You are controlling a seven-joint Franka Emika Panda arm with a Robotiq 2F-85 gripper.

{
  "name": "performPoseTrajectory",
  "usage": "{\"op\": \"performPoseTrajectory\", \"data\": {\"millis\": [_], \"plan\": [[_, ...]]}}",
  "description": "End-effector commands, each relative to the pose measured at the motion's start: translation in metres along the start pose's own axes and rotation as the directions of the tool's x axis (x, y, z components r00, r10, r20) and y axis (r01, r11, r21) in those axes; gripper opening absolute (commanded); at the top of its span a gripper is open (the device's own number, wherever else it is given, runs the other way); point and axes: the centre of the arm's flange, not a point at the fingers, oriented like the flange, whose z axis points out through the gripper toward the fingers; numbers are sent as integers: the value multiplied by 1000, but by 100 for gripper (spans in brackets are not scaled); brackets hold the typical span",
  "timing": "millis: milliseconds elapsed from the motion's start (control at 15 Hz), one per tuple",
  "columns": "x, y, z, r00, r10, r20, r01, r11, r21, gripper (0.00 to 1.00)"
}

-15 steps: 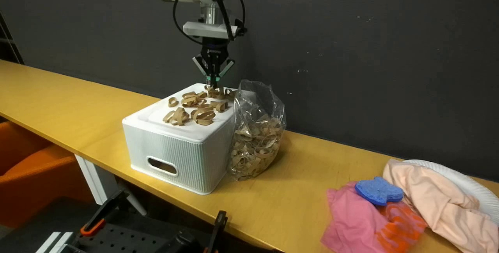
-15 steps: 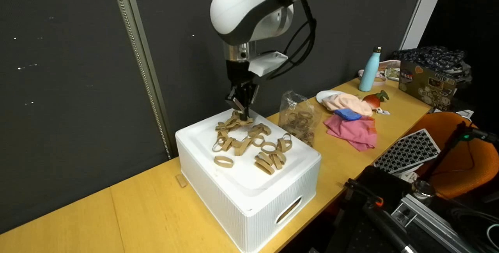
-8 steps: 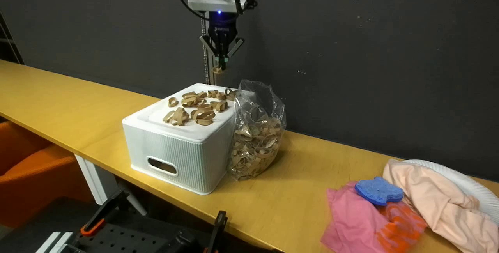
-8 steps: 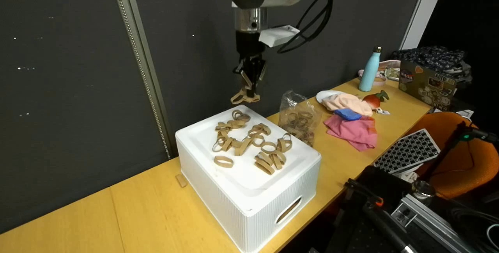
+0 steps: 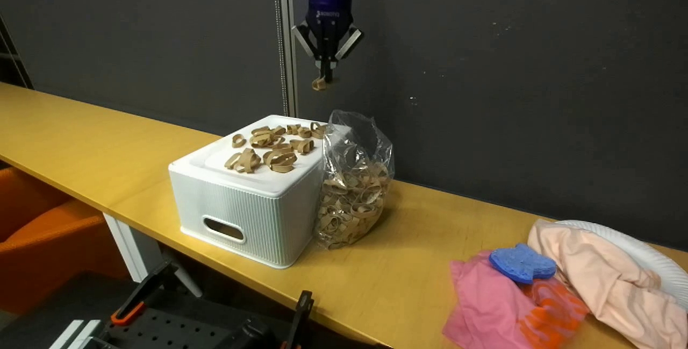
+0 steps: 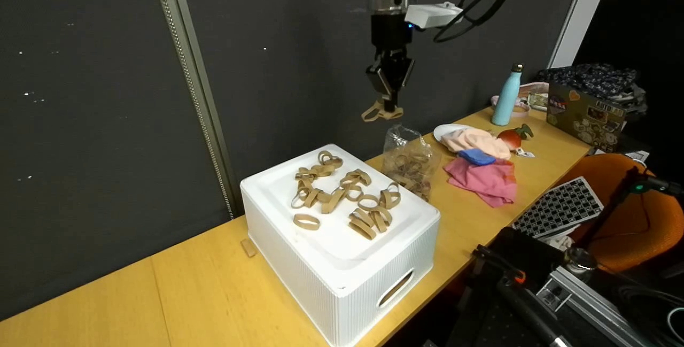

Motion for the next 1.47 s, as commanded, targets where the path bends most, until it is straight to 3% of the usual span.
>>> {"op": "performPoseTrajectory", "data": {"millis": [0, 533, 1400], "plan": [[-29, 26, 8, 997, 67, 43, -67, 998, -4, 1], [-43, 71, 50, 979, 183, 94, -182, 983, -15, 1], [-15, 65, 92, 987, 163, 3, -163, 986, -22, 1]]}}
